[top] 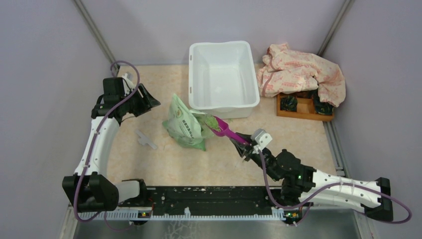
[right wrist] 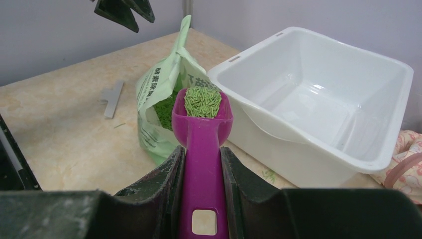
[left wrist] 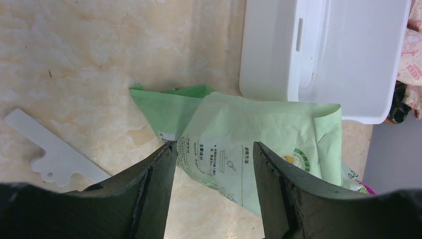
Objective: Fill the litter box with clean litter
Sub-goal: 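Scoop the cat litter from the cat litter bag.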
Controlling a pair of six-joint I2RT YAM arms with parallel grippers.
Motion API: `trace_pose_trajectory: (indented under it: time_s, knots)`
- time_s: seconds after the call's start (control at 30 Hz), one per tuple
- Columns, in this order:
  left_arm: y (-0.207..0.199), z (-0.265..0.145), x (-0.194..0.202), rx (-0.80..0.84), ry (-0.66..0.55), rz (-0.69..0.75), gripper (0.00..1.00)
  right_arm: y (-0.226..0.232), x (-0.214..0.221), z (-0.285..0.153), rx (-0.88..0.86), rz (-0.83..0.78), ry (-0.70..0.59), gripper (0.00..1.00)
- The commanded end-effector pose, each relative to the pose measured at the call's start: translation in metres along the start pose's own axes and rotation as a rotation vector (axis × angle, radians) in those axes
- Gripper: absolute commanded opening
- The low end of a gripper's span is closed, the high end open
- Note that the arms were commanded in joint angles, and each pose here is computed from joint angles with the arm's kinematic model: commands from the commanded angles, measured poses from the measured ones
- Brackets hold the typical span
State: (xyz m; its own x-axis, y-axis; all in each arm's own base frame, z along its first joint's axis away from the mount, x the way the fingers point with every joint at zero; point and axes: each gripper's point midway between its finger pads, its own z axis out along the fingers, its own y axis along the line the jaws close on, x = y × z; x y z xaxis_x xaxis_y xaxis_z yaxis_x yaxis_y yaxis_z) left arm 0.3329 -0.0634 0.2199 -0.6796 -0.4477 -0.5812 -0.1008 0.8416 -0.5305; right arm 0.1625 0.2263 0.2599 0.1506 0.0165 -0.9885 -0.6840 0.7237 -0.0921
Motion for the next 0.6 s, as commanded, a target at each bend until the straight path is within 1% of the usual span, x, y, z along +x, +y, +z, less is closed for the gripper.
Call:
trace_pose_trajectory:
  time_s: [0.0,0.27,0.57]
  knots:
    - [-0.010,-0.008,-0.012,0.030,-0.037,0.005,0.64,0.003,-0.036,-0.001,-0.021,0.073,-0.097,0.00]
    - [-0.008,-0.006,-0.010,0.024,-0.034,0.006,0.64,0.007,-0.048,-0.001,-0.043,0.084,-0.121,0.00]
    - [-0.008,-0.006,-0.017,0.017,-0.052,0.019,0.65,0.007,-0.082,-0.001,-0.064,0.097,-0.181,0.00]
